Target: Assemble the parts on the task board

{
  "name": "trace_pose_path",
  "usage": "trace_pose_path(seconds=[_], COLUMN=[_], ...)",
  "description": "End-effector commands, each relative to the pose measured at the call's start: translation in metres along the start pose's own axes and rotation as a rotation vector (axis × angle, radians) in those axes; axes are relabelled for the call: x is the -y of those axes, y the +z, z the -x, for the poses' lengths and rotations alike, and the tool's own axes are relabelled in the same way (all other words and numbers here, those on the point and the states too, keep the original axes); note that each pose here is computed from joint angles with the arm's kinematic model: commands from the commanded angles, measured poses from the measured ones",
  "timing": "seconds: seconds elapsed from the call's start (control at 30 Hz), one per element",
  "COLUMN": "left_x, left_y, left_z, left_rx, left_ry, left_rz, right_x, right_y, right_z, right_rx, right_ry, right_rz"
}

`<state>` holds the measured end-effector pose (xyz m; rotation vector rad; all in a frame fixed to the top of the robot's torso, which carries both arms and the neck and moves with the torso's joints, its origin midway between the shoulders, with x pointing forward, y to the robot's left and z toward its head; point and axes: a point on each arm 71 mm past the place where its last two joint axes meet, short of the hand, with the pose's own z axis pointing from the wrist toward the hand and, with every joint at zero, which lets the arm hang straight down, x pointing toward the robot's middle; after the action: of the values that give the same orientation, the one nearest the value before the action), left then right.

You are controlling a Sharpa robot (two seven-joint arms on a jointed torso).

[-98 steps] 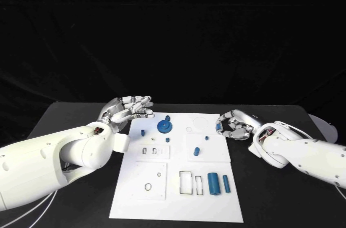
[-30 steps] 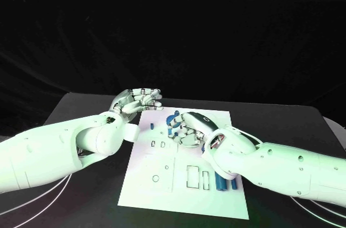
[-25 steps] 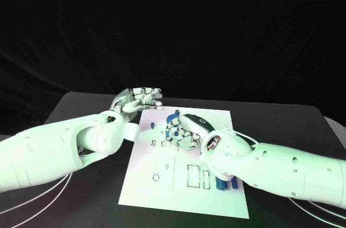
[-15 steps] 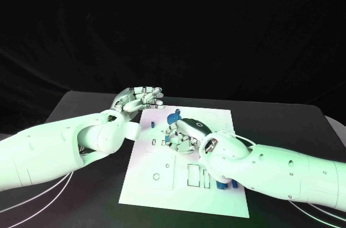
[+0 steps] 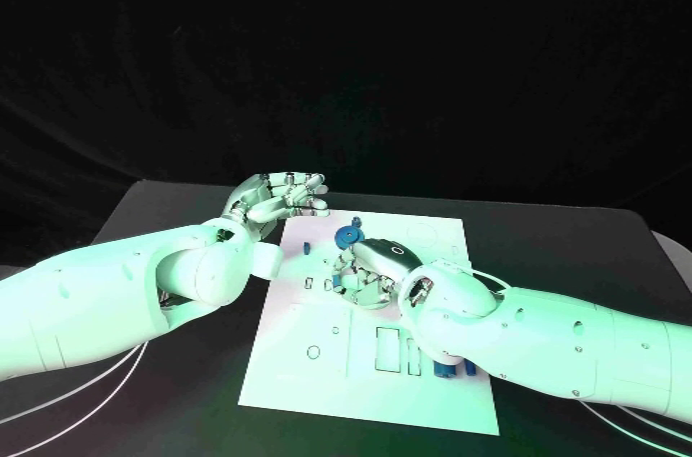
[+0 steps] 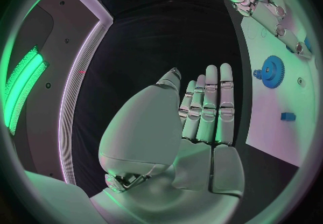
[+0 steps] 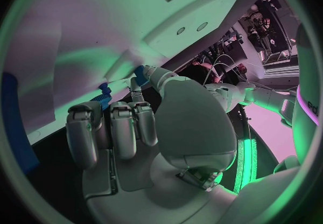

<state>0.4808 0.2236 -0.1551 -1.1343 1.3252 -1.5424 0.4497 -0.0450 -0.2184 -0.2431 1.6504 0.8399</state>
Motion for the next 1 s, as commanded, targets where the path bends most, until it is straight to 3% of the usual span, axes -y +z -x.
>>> trace_pose_path(seconds=[0.03,1.0], left_x=[0.0010,0.0009], left_y=[0.0001,-0.0001], left_z=[-0.0029,-0.0020], left_rx=[-0.022,-0.020], left_ry=[-0.008,-0.007], left_rz=[-0.007,-0.004], right_x=[0.0025,0.0028], right_y=[-0.0008,-0.0013], right_z=[-0.0053,-0.0050], right_rx=[-0.039,-0.022], right_ry=[-0.036,-0.061], right_rz=[-0.013,-0.024])
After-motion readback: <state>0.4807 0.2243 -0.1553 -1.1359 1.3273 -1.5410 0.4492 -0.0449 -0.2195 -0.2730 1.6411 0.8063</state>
